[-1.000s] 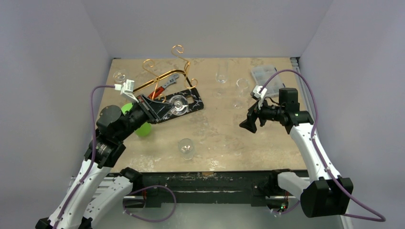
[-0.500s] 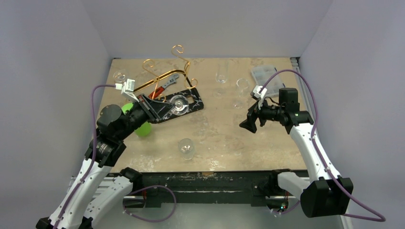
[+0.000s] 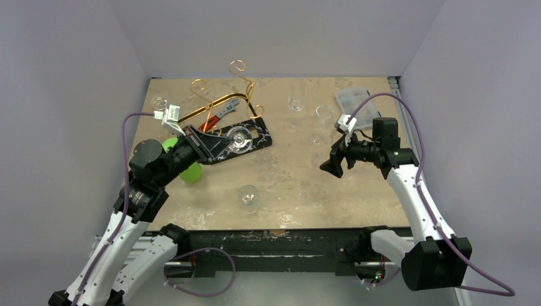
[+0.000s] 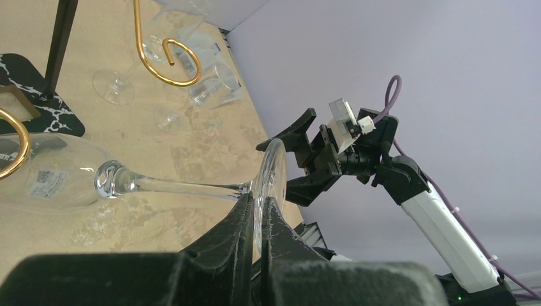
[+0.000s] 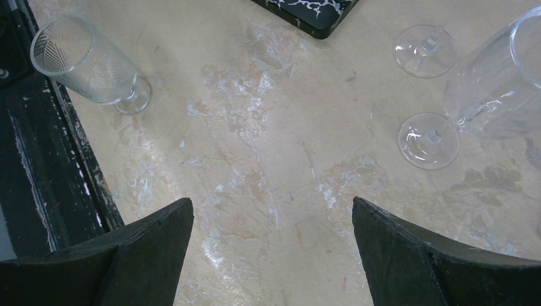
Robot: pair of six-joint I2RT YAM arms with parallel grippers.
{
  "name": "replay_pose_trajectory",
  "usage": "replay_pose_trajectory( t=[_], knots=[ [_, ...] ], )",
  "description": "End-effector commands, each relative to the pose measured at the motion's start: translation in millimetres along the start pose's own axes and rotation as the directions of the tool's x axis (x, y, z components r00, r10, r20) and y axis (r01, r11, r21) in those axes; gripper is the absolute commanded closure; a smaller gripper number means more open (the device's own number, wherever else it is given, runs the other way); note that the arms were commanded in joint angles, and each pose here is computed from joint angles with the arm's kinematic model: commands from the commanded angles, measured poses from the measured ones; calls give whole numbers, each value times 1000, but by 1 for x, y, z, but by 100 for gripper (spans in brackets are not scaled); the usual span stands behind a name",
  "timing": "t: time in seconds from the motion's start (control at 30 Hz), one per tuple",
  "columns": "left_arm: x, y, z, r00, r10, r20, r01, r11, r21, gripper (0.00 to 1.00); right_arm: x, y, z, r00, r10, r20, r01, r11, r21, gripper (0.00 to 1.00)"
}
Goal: Place the wine glass upside down on the wine glass rack
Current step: Turn the wine glass upside down at the wine rack.
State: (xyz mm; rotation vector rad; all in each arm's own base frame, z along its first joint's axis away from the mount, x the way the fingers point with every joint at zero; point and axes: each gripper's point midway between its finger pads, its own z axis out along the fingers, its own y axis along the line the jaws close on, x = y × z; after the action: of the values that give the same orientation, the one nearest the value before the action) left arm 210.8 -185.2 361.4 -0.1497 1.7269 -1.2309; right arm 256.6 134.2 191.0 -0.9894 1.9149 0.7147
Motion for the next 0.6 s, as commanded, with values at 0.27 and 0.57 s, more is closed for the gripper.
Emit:
replay_pose_trajectory(
  t=[0.27,0.57],
  knots=[
    [-24,-27,2,997,21,76,-29,995,99,100,-4,-1,-1,999,-33,18,33,999,1,9],
    [-25,-27,6,997,18,69,-26,994,103,100,-4,-1,-1,999,-32,16,32,999,1,9]
  ],
)
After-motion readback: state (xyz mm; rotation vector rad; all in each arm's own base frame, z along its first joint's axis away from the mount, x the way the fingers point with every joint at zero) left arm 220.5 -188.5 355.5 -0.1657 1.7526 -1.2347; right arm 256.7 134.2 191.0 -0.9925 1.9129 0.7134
